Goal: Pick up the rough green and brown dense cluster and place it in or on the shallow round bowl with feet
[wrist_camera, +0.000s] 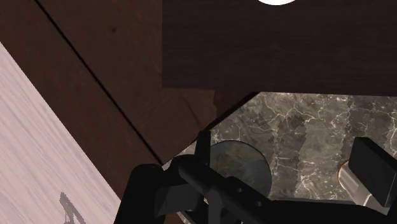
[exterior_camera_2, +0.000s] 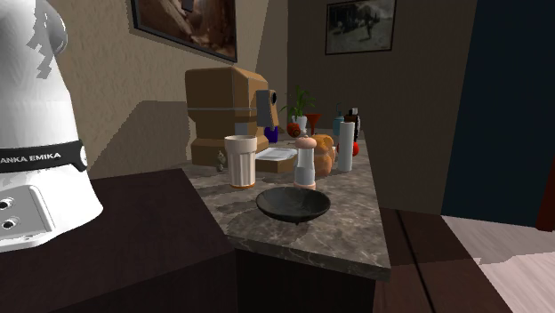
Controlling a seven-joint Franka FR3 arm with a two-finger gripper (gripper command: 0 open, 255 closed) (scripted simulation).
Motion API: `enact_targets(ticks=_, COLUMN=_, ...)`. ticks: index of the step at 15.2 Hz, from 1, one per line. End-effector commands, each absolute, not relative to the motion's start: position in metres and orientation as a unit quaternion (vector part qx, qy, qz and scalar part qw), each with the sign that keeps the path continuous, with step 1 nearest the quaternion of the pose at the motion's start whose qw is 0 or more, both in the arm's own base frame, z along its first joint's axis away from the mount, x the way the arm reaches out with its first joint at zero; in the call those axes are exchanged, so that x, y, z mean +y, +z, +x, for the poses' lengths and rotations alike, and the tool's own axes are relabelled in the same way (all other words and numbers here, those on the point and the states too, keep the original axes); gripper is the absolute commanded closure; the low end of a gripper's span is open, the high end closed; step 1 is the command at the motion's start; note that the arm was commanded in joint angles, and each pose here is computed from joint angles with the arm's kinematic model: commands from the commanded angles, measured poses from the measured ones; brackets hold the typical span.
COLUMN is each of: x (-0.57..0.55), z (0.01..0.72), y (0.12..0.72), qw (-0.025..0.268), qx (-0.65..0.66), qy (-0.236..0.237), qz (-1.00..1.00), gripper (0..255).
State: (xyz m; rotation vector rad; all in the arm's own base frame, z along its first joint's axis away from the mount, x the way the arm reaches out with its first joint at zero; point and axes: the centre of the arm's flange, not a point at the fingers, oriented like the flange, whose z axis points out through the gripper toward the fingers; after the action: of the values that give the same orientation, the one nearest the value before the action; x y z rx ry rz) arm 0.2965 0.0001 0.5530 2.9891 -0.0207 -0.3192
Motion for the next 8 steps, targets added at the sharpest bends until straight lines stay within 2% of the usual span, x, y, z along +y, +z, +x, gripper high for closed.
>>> enact_targets(ticks=1, x=0.000, z=0.297, y=0.553, qw=0.068, qx=-0.007, qy=-0.106, qz=0.992, gripper=0)
enact_targets(ticks=8, x=0.074, z=0.317, y=0.498, qw=0.077, qx=-0.008, qy=-0.097, qz=0.992, gripper=0)
